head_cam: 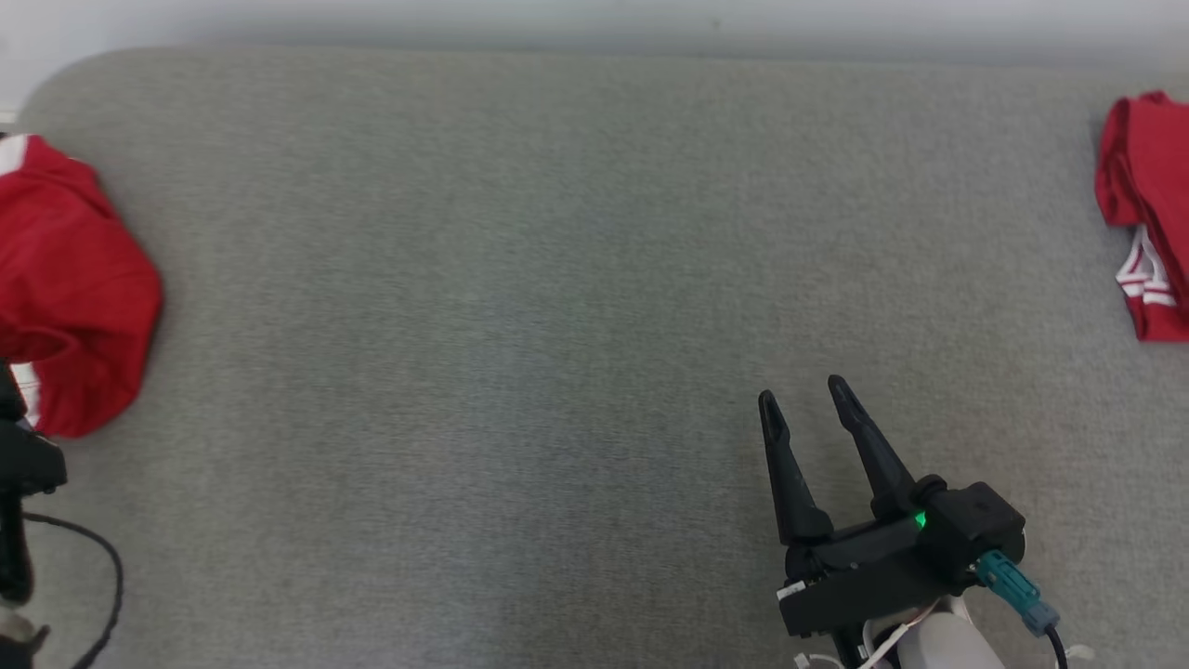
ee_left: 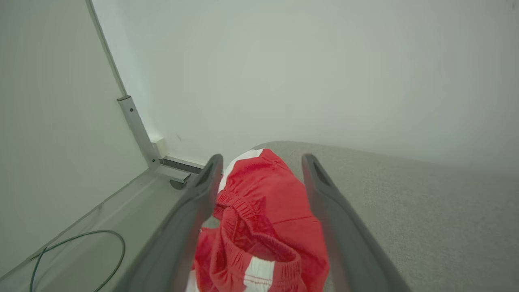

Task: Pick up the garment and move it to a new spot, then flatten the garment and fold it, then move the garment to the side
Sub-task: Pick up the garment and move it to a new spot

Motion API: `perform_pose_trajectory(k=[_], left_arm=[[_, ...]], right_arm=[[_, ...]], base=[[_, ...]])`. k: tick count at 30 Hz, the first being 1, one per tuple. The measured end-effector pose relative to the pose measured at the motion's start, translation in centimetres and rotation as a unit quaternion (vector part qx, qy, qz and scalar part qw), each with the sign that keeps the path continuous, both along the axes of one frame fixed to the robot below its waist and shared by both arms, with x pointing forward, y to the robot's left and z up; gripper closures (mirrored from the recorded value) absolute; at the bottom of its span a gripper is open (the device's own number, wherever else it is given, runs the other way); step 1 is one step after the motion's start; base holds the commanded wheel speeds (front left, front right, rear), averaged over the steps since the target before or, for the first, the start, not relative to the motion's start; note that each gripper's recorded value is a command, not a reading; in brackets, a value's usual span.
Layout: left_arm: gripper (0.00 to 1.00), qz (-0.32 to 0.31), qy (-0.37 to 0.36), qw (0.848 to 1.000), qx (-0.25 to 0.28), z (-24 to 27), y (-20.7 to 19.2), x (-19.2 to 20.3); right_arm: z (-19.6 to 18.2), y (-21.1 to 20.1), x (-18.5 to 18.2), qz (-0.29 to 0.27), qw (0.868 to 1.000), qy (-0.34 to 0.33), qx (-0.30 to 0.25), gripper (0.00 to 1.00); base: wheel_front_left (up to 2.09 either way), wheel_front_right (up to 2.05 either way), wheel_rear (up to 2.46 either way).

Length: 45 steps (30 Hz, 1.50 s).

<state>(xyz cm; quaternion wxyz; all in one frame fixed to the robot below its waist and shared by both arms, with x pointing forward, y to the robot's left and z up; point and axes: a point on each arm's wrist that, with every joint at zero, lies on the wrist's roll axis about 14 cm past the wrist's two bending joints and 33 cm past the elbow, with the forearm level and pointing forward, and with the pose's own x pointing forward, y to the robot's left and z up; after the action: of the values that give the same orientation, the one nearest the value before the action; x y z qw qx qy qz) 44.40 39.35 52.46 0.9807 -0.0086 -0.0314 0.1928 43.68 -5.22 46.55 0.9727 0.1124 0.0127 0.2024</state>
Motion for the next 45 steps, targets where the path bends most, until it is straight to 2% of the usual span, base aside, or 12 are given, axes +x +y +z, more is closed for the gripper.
perform_pose_trajectory(k=[10, 14, 17, 22, 29, 30, 32, 34, 38, 45], left_arm=[[0.00, -0.012, 0.125, 0.991, -0.038, -6.0, 1.0, 4.1], [0.00, -0.002, 0.165, 0.983, -0.086, -8.3, 1.4, 5.1], [0.00, 0.002, 0.214, 0.970, -0.117, -10.3, 1.5, 5.5], [0.00, 0.010, 0.318, 0.930, -0.184, -14.5, 0.7, 4.2], [0.00, 0.017, 0.355, 0.910, -0.213, -15.6, 0.3, 3.6], [0.21, 0.017, 0.359, 0.909, -0.212, -15.8, 0.3, 3.4], [1.00, 0.022, 0.362, 0.908, -0.210, -15.9, 0.4, 3.1], [1.00, 0.023, 0.362, 0.907, -0.216, -16.1, 0.1, 2.9], [1.00, 0.024, 0.331, 0.919, -0.211, -15.5, 0.0, 3.2], [1.00, 0.025, 0.216, 0.961, -0.170, -9.8, 1.4, 5.3]], right_arm=[[-1.6, -2.5, 0.8, -0.031, 0.999, 0.011, -0.020, 0.00], [-2.5, -3.4, 0.8, -0.041, 0.998, 0.018, -0.035, 0.00], [-3.0, -4.0, 1.0, -0.048, 0.998, 0.023, -0.039, 0.00], [-3.3, -4.5, 1.2, -0.053, 0.997, 0.023, -0.047, 0.00], [-3.1, -4.5, 1.2, -0.052, 0.997, 0.019, -0.054, 0.00], [-3.1, -4.5, 1.2, -0.052, 0.997, 0.018, -0.055, 0.00], [-2.9, -4.5, 1.1, -0.052, 0.997, 0.016, -0.056, 0.00], [-2.7, -4.6, 1.1, -0.053, 0.997, 0.014, -0.057, 0.00], [-2.5, -4.7, 1.1, -0.054, 0.997, 0.011, -0.059, 0.00], [-1.3, -4.2, 0.9, -0.049, 0.997, -0.003, -0.055, 0.00]], base=[[0.00, 0.00, 0.00], [0.00, 0.00, 0.00], [0.00, 0.00, 0.00], [0.00, 0.00, 0.00], [0.00, 0.00, 0.00], [0.00, 0.00, 0.00], [0.00, 0.00, 0.00], [0.00, 0.00, 0.00], [0.00, 0.00, 0.00], [0.00, 0.00, 0.00]])
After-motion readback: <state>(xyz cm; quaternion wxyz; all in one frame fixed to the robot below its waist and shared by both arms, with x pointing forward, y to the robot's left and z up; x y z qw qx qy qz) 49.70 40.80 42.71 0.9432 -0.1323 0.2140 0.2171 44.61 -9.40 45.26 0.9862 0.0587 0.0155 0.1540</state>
